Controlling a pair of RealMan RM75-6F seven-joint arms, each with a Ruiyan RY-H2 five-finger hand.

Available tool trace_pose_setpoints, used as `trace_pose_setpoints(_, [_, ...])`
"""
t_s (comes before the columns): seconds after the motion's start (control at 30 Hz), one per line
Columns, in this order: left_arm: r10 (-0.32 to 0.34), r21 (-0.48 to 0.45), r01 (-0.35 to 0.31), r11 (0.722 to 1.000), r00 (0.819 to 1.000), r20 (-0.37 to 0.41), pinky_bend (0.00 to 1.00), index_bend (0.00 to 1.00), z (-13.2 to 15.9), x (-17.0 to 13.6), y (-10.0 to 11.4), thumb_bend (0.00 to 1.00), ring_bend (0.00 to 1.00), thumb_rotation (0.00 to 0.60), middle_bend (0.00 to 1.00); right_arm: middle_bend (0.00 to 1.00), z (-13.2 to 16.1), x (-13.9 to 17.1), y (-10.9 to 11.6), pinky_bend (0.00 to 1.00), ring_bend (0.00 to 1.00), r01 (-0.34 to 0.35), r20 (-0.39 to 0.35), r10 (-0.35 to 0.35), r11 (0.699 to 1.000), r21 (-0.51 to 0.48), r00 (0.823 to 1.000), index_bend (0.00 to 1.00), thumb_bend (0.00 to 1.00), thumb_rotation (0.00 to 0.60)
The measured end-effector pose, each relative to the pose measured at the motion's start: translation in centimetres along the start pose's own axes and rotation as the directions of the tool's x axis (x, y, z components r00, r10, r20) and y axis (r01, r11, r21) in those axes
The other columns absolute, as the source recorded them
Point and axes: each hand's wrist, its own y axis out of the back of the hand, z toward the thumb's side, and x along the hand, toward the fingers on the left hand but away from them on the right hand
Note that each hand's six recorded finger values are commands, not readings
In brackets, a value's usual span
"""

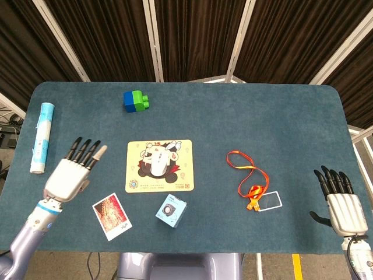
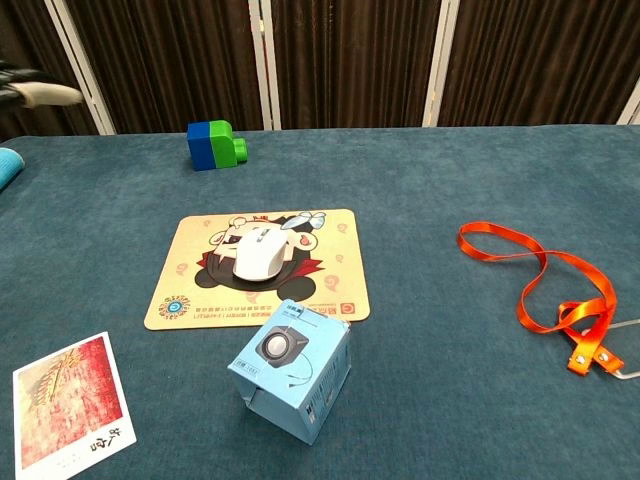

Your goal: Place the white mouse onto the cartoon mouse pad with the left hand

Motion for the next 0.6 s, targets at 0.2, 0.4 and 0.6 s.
trace_pose_setpoints(0.2, [0.016,-0.076,-0.029,0.997,0.986,-0.163,0.00,0.00,-3.2,-4.5,0.0,0.05,0.00,0.600,0.00,0.00,0.0,0.0,0.0,0.00,0.00,0.001,-0.002,0.000,1.000,0.005,1.000,0.00,0.09,0.600])
trace_pose_setpoints(0.4, [-0.022,-0.116,-0.007,0.993,0.969,-0.245,0.00,0.00,-5.1,-6.8,-1.3,0.05,0.00,0.600,0.00,0.00,0.2,-0.3,-0.1,0.00,0.00,-0.006,-0.003,0.006,1.000,0.013,1.000,0.00,0.09,0.600])
trace_pose_setpoints(0.6, [-0.065,-0.136,0.028,0.990,0.958,-0.280,0.00,0.00,-5.4,-7.2,-1.8,0.05,0.00,0.600,0.00,0.00,0.3,-0.4,-0.2,0.00,0.00,-0.008,-0.005,0.008,1.000,0.012,1.000,0.00,0.08,0.600])
